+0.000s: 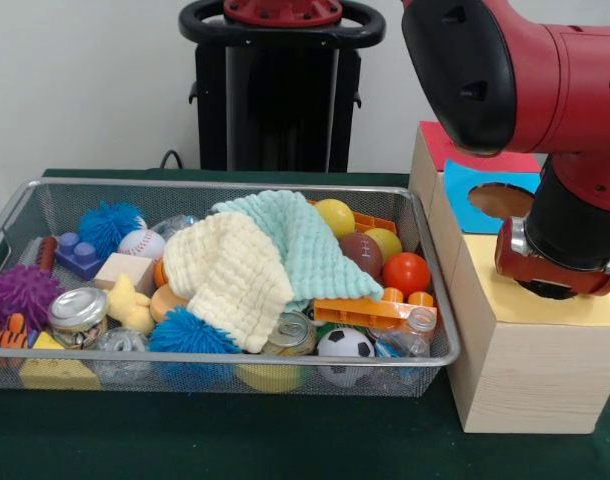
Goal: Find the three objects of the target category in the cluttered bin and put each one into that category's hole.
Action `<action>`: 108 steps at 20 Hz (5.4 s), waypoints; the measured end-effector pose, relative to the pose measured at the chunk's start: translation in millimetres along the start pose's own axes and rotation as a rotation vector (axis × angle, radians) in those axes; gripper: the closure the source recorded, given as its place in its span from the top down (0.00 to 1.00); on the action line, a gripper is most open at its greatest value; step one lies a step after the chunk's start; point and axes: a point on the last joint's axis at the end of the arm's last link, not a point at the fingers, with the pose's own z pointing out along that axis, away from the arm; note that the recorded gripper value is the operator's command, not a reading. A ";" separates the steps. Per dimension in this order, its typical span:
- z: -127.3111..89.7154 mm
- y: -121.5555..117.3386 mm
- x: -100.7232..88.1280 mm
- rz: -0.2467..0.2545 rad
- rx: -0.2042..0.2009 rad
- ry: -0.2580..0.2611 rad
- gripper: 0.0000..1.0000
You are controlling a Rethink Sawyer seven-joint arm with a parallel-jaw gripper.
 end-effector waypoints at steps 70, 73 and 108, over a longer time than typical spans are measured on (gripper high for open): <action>-137.0 -12.9 -33.5 0.020 -0.001 -0.101 0.00; -127.3 -9.0 -28.0 0.013 0.009 -0.085 0.00; -65.8 13.5 -4.4 -0.033 0.046 -0.095 0.00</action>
